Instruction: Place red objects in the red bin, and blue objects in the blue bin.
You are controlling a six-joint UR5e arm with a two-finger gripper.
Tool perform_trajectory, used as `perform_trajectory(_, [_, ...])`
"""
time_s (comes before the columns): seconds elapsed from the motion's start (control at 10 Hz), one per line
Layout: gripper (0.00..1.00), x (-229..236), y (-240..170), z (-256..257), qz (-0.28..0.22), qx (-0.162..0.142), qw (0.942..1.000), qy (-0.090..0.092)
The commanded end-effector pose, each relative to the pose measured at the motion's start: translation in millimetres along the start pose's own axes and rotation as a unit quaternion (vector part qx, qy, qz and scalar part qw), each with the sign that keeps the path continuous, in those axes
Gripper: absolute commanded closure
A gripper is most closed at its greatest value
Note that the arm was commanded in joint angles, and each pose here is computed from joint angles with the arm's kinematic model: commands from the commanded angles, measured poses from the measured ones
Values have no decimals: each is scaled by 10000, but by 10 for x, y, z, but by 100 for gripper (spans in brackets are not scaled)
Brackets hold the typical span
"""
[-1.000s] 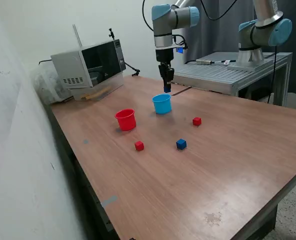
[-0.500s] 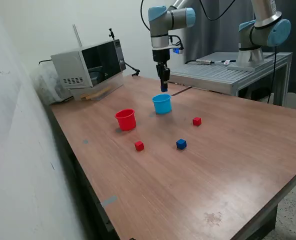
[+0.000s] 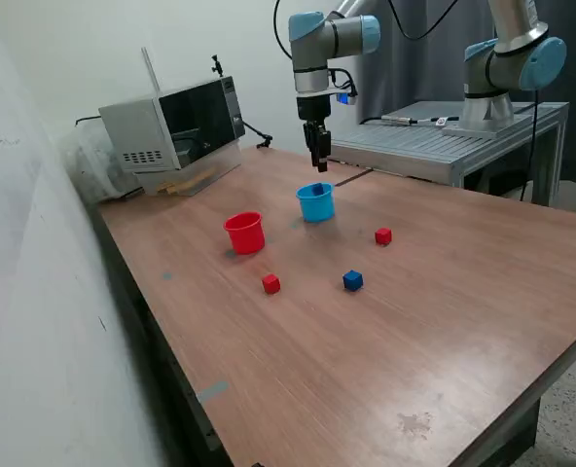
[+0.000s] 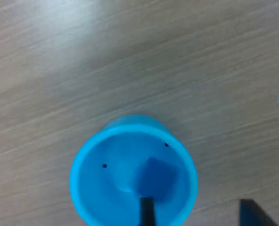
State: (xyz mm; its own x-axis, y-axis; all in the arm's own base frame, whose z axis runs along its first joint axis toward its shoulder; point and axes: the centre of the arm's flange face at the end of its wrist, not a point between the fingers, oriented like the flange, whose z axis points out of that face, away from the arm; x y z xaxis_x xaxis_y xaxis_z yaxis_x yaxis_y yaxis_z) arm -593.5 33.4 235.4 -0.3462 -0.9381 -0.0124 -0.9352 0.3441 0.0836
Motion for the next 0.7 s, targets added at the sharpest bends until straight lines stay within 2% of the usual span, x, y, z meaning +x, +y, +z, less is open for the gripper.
perform_trajectory(0.0, [0,-2,-1,-1,3,-9,10000,-6])
perform_trajectory(0.2, [0,-2,-7,-4,-12,-9,10000,-6])
perform_trajectory(0.4, [0,70,-111,-86,-240,-40,9997,16])
perform_trajectory(0.6, [0,599,-416,-488,-1127,-171,9935,61])
